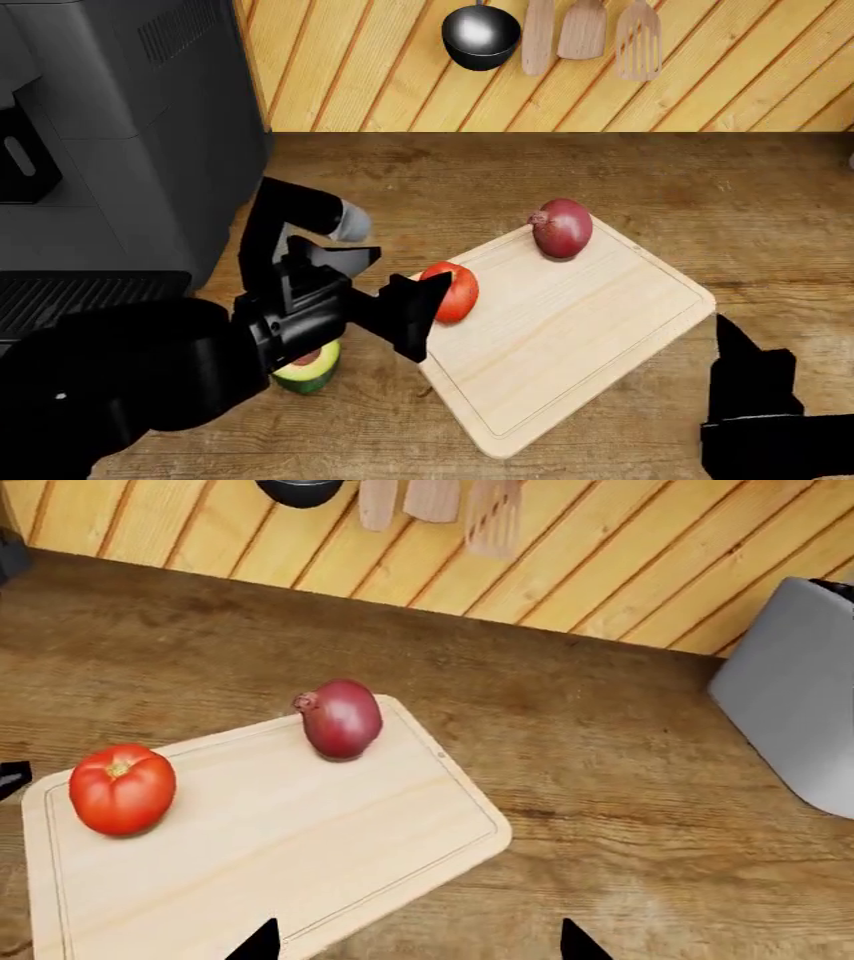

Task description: Place the avocado, onion, tomato and bell pepper on the cutting board.

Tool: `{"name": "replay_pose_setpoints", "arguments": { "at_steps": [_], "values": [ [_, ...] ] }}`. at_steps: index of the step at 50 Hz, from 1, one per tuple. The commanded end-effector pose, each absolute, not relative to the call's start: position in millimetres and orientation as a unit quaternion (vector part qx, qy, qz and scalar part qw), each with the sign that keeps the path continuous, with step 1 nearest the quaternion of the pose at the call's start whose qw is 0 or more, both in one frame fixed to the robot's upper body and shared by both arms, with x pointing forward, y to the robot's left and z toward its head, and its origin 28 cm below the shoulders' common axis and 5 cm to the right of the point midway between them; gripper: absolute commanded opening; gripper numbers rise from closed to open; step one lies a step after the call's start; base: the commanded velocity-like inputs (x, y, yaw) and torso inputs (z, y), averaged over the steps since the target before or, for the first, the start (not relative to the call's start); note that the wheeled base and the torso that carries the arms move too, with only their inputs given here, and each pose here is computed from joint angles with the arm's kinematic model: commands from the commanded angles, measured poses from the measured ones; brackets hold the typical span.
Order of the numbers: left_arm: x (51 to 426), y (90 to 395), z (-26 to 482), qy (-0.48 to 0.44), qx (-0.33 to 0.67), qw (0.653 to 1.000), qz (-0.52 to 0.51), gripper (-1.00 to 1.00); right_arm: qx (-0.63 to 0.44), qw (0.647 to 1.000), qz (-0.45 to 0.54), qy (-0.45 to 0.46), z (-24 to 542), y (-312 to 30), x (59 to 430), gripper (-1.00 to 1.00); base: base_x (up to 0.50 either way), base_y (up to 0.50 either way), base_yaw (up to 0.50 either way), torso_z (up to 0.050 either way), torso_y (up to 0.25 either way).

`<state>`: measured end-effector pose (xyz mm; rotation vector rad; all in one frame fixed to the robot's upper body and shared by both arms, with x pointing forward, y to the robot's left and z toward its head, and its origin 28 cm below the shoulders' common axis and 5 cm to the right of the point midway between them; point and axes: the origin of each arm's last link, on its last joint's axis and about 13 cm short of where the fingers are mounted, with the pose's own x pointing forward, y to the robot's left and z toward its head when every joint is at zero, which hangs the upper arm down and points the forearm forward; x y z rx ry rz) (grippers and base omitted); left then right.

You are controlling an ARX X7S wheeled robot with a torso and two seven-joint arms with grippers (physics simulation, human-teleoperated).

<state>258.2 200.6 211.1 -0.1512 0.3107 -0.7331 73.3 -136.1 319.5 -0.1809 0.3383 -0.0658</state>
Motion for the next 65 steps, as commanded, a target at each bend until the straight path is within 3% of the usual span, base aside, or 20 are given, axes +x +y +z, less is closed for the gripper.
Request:
{"name": "replay_pose_setpoints", "arguments": {
  "at_steps": [1, 36, 65],
  "values": [
    [261.1, 200.8, 209.5, 0.152, -0.08, 0.916, -0.361, 1.0, -0.047, 0.978, -0.047, 0.196, 310.8, -139.6, 67.7, 1.0, 0.0, 0.0, 0.0, 0.0, 0.0],
    [262.9, 201.6, 206.0, 0.156, -0.08, 0.917, -0.358, 1.0, -0.011, 0.964, -0.038, 0.263, 232.9, -153.4, 58.4, 1.0, 0.0, 0.0, 0.0, 0.0, 0.0],
    [271.6, 198.4, 198.4, 0.172, -0.077, 0.918, -0.35, 1.0, -0.015, 0.964, -0.073, 0.255, 225.3, -152.4, 63.0, 1.0, 0.0, 0.0, 0.0, 0.0, 0.0]
  ]
}}
